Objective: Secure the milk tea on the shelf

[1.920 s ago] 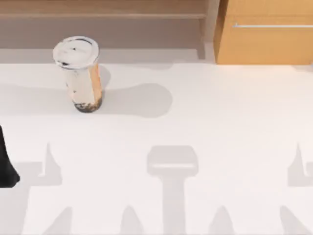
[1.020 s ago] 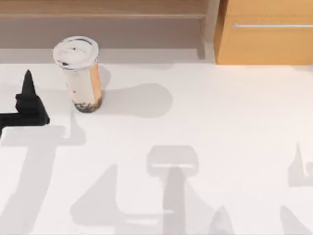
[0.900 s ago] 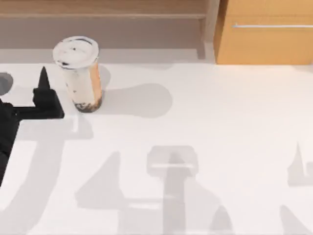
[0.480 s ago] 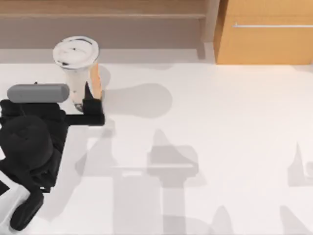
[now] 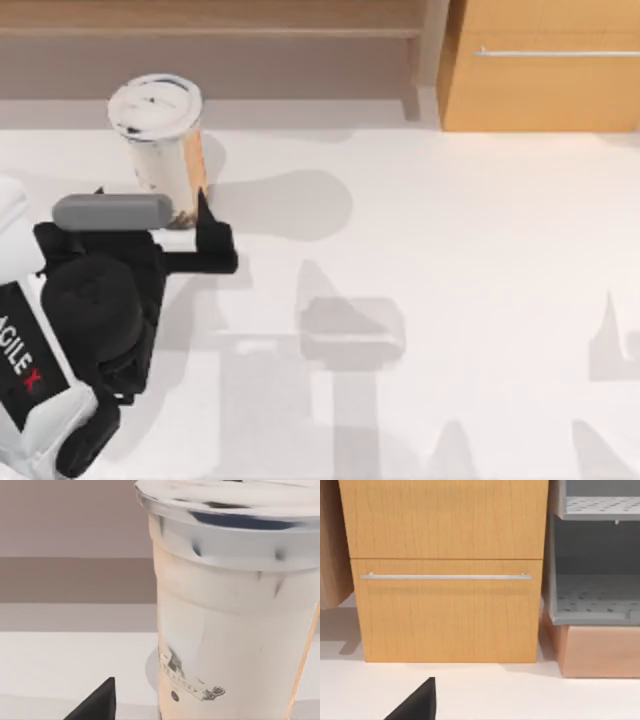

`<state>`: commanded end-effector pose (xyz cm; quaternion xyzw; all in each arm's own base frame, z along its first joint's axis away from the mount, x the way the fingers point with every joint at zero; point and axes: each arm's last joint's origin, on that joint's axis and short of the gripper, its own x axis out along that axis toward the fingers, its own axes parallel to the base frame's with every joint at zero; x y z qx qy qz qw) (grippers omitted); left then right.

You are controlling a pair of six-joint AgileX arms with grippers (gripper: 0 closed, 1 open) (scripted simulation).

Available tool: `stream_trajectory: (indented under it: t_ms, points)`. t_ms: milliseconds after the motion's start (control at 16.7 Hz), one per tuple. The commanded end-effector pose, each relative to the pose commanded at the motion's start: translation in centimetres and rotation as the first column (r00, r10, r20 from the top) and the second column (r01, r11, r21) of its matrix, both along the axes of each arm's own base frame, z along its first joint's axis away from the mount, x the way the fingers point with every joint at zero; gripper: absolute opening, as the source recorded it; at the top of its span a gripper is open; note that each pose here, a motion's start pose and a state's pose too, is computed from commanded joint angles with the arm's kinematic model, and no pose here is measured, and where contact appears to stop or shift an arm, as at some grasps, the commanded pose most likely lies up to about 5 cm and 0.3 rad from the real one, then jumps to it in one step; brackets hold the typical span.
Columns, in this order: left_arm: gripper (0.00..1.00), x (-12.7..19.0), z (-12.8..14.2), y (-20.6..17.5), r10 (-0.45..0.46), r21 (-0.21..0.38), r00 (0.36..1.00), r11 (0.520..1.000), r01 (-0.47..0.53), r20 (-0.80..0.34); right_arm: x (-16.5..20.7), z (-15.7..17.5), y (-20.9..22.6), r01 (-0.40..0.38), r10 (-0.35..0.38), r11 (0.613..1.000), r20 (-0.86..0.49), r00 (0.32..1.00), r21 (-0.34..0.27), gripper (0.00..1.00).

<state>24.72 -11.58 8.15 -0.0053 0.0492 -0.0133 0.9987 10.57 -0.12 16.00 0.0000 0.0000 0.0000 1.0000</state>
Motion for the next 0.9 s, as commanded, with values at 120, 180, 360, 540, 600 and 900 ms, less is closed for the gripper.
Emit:
stream_trajectory:
  t_ms: [120, 180, 360, 540, 600, 900]
  points:
    - [1.0, 0.0, 0.0, 0.2, 0.003, 0.002, 1.0, 1.0, -0.003, -0.004, 0.0, 0.0, 0.0, 0.0, 0.0, 1.0, 0.0, 1.0, 0.0, 1.0]
    - [1.0, 0.0, 0.0, 0.1, 0.002, 0.002, 1.0, 1.0, -0.002, -0.004, 0.0, 0.0, 0.0, 0.0, 0.0, 1.0, 0.0, 1.0, 0.0, 1.0]
    - [1.0, 1.7, -0.2, -0.1, 0.0, 0.0, 1.0, 1.0, 0.0, -0.002, 0.0, 0.0, 0.0, 0.0, 0.0, 1.0, 0.0, 1.0, 0.0, 1.0]
    - [1.0, 4.7, -0.5, -0.4, 0.0, 0.0, 1.0, 1.0, 0.0, 0.001, 0.0, 0.0, 0.0, 0.0, 0.0, 1.0, 0.0, 1.0, 0.0, 1.0]
    - [1.0, 5.7, -0.6, -0.4, 0.0, -0.001, 1.0, 1.0, 0.0, 0.002, 0.0, 0.0, 0.0, 0.0, 0.0, 1.0, 0.0, 1.0, 0.0, 1.0]
    - [1.0, 8.0, -0.8, -0.2, 0.0, 0.0, 1.0, 1.0, 0.0, 0.0, 0.0, 0.0, 0.0, 0.0, 0.0, 1.0, 0.0, 1.0, 0.0, 1.0]
